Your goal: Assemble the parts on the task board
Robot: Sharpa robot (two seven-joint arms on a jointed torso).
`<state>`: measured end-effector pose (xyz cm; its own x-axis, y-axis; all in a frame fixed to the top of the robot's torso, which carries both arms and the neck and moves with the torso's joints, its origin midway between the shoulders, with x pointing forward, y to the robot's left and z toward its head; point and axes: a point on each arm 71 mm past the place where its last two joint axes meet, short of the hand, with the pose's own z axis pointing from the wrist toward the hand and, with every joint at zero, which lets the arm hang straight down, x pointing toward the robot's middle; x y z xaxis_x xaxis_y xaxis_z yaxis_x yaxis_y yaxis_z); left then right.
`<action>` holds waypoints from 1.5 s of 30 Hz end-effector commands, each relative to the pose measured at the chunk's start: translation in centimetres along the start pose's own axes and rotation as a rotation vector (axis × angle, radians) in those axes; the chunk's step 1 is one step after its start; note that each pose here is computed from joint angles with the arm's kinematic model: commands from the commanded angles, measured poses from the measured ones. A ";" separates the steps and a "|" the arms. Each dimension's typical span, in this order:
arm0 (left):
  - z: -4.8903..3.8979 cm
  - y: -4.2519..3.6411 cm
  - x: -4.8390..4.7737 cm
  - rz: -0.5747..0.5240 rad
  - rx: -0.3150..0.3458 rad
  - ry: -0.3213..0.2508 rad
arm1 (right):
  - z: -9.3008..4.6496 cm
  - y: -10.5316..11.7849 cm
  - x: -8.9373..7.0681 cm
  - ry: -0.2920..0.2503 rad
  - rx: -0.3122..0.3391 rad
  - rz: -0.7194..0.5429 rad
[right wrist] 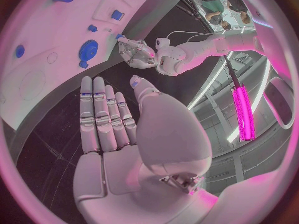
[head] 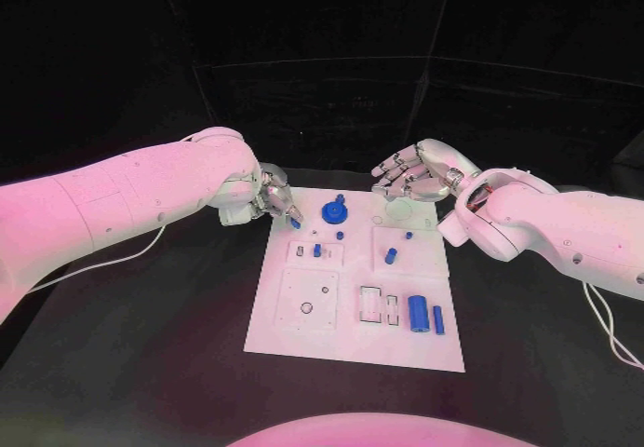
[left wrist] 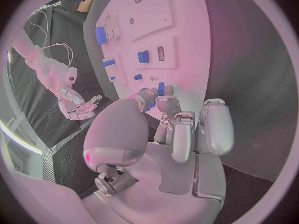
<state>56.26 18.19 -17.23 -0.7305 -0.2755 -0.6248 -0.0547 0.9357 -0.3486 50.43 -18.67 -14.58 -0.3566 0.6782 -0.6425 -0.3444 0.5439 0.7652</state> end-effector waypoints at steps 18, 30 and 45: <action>-1.66 1.09 3.54 0.015 0.048 -0.075 | 0.0 -0.2 -0.5 -0.020 0.005 0.002; -1.40 0.85 4.70 0.037 0.052 -0.045 | 0.1 -0.3 -0.5 -0.026 0.013 0.001; -1.35 0.72 5.27 0.083 0.043 -0.006 | 0.1 -0.3 -0.5 -0.022 0.013 0.002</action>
<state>51.62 17.79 -19.62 -0.7135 -0.2314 -0.6613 0.0176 0.9377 -0.3471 50.75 -19.17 -14.69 -0.3444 0.6853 -0.6417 -0.3283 0.5524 0.7662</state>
